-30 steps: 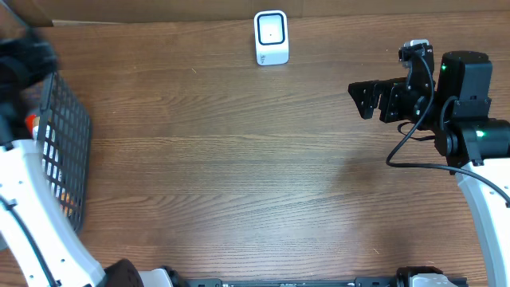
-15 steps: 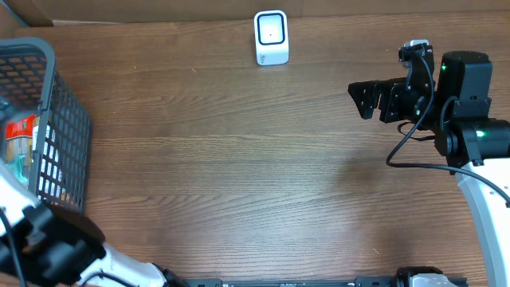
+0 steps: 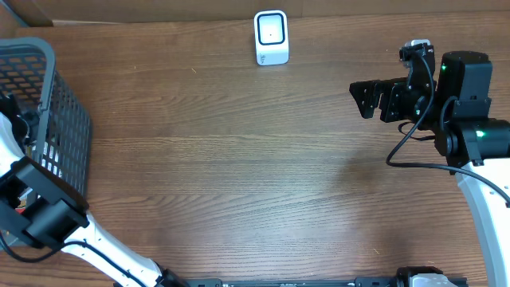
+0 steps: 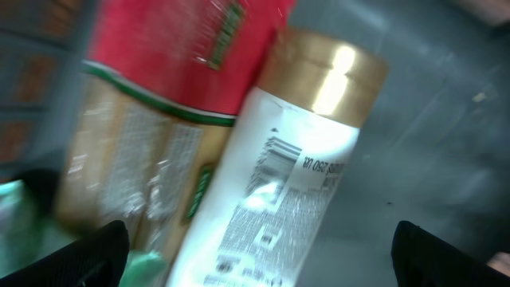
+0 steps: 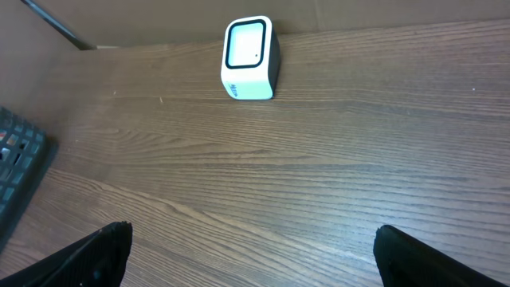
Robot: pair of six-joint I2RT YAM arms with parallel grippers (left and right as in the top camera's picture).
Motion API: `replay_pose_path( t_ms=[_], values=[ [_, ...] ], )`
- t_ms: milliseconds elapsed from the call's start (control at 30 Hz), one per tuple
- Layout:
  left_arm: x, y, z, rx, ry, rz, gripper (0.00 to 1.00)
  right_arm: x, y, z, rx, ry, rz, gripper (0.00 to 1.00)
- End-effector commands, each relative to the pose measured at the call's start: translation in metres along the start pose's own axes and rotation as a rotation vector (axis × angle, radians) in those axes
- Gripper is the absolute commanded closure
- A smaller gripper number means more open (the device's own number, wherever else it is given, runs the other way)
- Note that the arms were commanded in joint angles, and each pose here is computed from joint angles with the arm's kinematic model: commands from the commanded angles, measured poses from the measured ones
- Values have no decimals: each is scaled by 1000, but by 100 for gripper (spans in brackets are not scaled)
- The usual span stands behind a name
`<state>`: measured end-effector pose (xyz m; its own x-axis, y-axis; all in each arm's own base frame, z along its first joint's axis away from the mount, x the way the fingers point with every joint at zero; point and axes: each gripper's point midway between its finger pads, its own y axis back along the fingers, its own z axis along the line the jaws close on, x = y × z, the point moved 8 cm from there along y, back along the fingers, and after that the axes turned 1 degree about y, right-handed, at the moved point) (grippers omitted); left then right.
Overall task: Scan the item barcode
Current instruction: 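Reach the left gripper into the grey basket toward a white tube, then lift the gold-capped white tube out and place it on the table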
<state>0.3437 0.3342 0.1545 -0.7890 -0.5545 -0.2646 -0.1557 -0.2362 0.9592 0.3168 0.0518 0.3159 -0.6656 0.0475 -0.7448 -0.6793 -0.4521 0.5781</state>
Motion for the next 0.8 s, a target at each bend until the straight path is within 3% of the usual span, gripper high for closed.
replay_pose_path(
  t_ms=[0, 100, 233, 367, 400, 467, 600, 767],
  values=[
    [1, -22, -13, 57, -73, 33, 6, -9, 8, 5, 0, 22, -34, 0],
    [5, -39, -21, 81, -97, 69, 13, -9, 8, 5, 0, 22, -34, 0],
    [9, -56, -27, 86, -111, 107, 30, -9, 8, 5, 0, 22, -35, 1],
    [10, -58, -27, 84, -100, 112, 82, -9, 8, 5, 0, 22, -35, 1],
    [9, -56, -27, 81, -100, 108, 90, -9, 8, 5, 0, 22, -35, 1],
    [7, -51, -26, 79, -97, 96, 96, -9, 8, 5, -1, 22, -34, 1],
    [-6, -28, -23, 70, -47, 49, 96, -9, 8, 5, -1, 22, -34, 1],
    [-34, 44, -15, 56, 25, -83, 96, -9, 8, 5, -1, 22, -35, 1]
  ],
)
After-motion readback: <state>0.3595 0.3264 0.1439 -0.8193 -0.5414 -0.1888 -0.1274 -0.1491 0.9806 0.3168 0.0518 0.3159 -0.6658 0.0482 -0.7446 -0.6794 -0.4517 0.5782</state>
